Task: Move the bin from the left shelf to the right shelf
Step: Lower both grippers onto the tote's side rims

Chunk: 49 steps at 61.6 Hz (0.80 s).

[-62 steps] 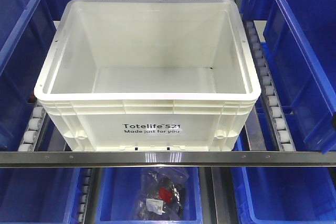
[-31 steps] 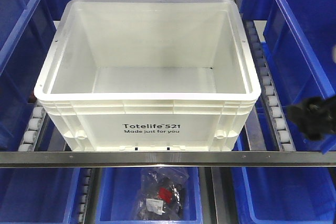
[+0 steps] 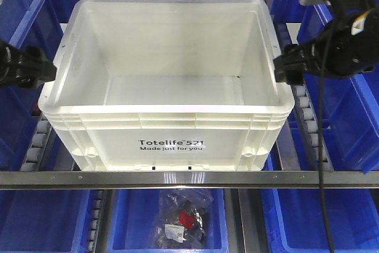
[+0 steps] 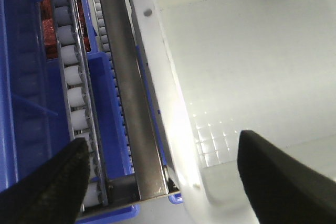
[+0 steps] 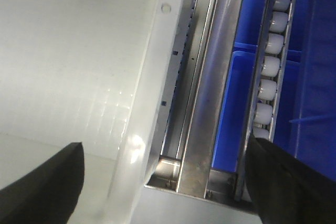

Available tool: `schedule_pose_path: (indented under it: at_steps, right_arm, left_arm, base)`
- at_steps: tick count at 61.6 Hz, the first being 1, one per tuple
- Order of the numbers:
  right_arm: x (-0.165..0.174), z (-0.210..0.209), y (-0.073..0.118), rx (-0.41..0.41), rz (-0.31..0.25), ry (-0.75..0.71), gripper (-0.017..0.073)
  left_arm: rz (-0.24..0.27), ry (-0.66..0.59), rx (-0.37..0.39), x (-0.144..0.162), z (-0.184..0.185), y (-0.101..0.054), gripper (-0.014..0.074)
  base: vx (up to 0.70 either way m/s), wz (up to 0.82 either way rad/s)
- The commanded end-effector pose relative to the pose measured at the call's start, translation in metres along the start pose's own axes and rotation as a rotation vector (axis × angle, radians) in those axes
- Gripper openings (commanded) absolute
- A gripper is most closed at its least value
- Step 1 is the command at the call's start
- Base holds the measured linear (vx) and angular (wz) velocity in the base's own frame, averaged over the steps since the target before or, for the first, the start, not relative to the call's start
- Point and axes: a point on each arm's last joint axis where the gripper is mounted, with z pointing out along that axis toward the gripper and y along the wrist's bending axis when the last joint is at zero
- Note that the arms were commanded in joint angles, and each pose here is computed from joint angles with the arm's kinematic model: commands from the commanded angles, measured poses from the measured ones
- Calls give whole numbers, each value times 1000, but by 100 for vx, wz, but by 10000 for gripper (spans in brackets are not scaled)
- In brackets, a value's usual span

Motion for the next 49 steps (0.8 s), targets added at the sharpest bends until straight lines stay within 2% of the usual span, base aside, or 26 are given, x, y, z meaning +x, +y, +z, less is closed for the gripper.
schedule_pose_path:
  at_steps: [1,6,22,31,42,49]
  right_arm:
    - [-19,-6,1,-4,35,-69,592]
    - [-26,8,1,0,48,-37,592]
    - [-45,40,-2,62,79,39,592]
    - [-55,53,-4,95,95,54,592]
    - [-64,63,-3,91,102,46,592]
    - [-67,69,-2,87,106,45,592]
  left_arm:
    - [-24,-96,10,-22,-2,-2,558]
    - [-60,-64,9,-28,13,-1,558]
    - [-107,-24,4,-49,49,0,556]
    - [-76,22,0,-58,72,-8,556]
    - [-99,31,-94,-67,89,-9,556]
    - [-101,31,-105,-69,93,-8,556]
  base:
    - [0,0]
    - [0,0]
    - [0,0]
    - [0,0]
    - [0,0]
    - [0,0]
